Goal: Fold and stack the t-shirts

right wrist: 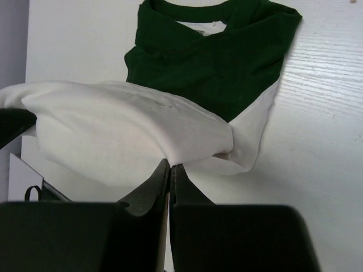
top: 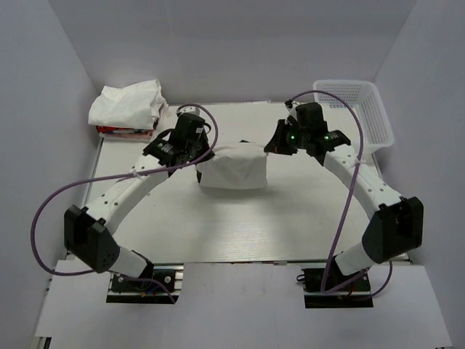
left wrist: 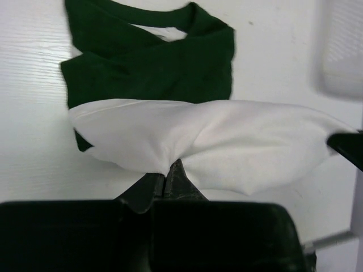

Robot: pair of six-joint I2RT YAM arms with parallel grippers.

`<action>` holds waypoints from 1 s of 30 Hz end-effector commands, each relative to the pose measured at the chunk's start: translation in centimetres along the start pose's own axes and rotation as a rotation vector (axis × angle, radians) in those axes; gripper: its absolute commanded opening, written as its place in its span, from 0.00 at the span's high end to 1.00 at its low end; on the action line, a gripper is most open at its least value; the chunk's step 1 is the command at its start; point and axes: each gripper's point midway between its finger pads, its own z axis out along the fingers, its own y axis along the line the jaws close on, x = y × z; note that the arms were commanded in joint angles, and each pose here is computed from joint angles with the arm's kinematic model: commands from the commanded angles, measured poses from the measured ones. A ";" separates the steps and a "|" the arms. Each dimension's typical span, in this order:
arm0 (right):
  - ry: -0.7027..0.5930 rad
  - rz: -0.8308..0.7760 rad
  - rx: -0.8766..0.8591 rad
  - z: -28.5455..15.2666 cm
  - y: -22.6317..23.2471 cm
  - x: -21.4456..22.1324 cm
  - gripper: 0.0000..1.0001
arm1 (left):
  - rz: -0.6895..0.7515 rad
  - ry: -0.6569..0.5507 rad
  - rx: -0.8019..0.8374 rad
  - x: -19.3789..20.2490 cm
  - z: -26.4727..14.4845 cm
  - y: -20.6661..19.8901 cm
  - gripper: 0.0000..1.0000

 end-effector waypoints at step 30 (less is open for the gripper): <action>-0.109 0.062 0.093 16.9 -8.0 -13.5 0.09 | -0.022 0.031 -0.080 -11.9 21.6 8.2 0.00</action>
